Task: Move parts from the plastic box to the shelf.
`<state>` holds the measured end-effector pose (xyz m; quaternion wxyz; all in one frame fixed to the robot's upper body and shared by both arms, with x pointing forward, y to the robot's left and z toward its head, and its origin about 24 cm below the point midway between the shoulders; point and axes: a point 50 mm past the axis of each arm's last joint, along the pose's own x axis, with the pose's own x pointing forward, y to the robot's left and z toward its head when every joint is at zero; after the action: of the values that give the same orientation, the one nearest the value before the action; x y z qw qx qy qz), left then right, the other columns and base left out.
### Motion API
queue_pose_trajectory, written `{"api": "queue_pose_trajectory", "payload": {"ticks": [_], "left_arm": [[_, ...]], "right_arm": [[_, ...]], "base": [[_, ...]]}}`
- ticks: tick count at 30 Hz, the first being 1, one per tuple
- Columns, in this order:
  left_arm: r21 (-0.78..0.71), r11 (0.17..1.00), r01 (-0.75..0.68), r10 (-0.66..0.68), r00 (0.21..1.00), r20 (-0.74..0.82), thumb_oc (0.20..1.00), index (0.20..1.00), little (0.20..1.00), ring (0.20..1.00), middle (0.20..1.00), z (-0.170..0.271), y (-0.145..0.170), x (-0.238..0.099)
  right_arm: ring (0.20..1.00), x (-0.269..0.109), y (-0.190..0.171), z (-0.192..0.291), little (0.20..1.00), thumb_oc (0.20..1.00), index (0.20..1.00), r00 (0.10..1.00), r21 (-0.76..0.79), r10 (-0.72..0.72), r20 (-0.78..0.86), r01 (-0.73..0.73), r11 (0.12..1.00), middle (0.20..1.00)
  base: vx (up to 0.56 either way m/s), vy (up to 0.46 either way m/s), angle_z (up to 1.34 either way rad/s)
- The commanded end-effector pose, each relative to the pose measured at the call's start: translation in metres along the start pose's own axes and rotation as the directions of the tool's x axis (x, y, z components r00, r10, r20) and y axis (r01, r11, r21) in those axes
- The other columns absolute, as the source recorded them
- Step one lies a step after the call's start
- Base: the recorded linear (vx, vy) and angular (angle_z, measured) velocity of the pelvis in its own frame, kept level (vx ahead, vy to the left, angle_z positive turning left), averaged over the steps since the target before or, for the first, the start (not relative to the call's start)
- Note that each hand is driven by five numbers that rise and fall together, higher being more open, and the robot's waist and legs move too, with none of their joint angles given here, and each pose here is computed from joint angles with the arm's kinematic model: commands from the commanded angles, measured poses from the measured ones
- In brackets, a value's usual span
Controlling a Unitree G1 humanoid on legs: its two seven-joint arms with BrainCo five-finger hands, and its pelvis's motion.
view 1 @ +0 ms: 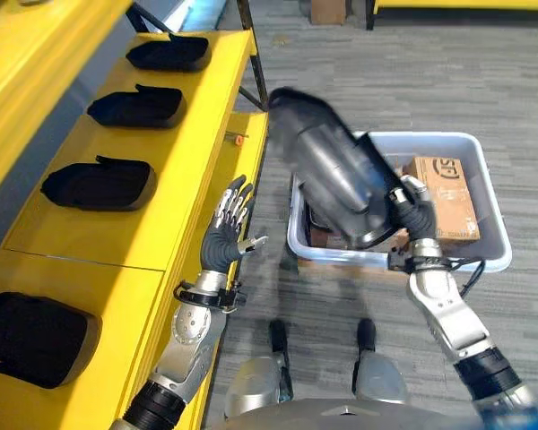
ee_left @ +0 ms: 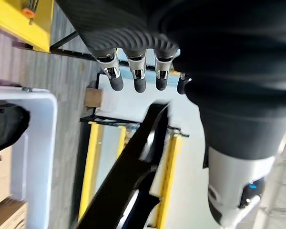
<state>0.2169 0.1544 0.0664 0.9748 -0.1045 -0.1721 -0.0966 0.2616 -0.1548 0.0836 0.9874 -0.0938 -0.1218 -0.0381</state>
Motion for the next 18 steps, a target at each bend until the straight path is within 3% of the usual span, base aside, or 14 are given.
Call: {"api": "queue_pose_trajectory", "payload": {"ticks": [1, 4, 11, 18], "left_arm": [[0.026, 0.996, 0.091, -0.092, 0.993, 0.07, 1.0, 1.0, 1.0, 1.0, 1.0, 0.013, 0.001, -0.001], [0.007, 0.996, 0.089, -0.089, 0.994, 0.071, 1.0, 1.0, 1.0, 1.0, 1.0, 0.012, 0.002, -0.006], [-0.088, 0.993, 0.078, -0.073, 0.995, 0.064, 1.0, 1.0, 1.0, 1.0, 1.0, 0.002, 0.006, 0.0], [-0.046, 0.991, 0.128, -0.127, 0.992, 0.027, 1.0, 1.0, 1.0, 1.0, 1.0, -0.007, 0.001, 0.003]], "right_arm": [[0.2, 0.01, -0.008, 0.049, 0.2, 0.2, 0.2, 0.962, 0.141, -0.076, 0.263, 0.039, 0.989, 0.2], [0.2, 0.005, -0.005, 0.052, 0.2, 0.2, 0.2, 0.957, 0.137, -0.065, 0.281, 0.028, 0.99, 0.2], [0.2, 0.022, -0.003, 0.04, 0.2, 0.2, 0.2, 0.967, 0.132, -0.068, 0.245, 0.037, 0.991, 0.2], [0.2, 0.014, 0.001, 0.033, 0.2, 0.2, 0.2, 0.975, 0.133, -0.085, 0.207, 0.058, 0.989, 0.2]], "base": [[-0.04, 0.057, 0.29], [-0.11, 0.025, 1.46], [-0.15, -0.099, 0.66], [-0.15, -0.099, 0.39]]}}
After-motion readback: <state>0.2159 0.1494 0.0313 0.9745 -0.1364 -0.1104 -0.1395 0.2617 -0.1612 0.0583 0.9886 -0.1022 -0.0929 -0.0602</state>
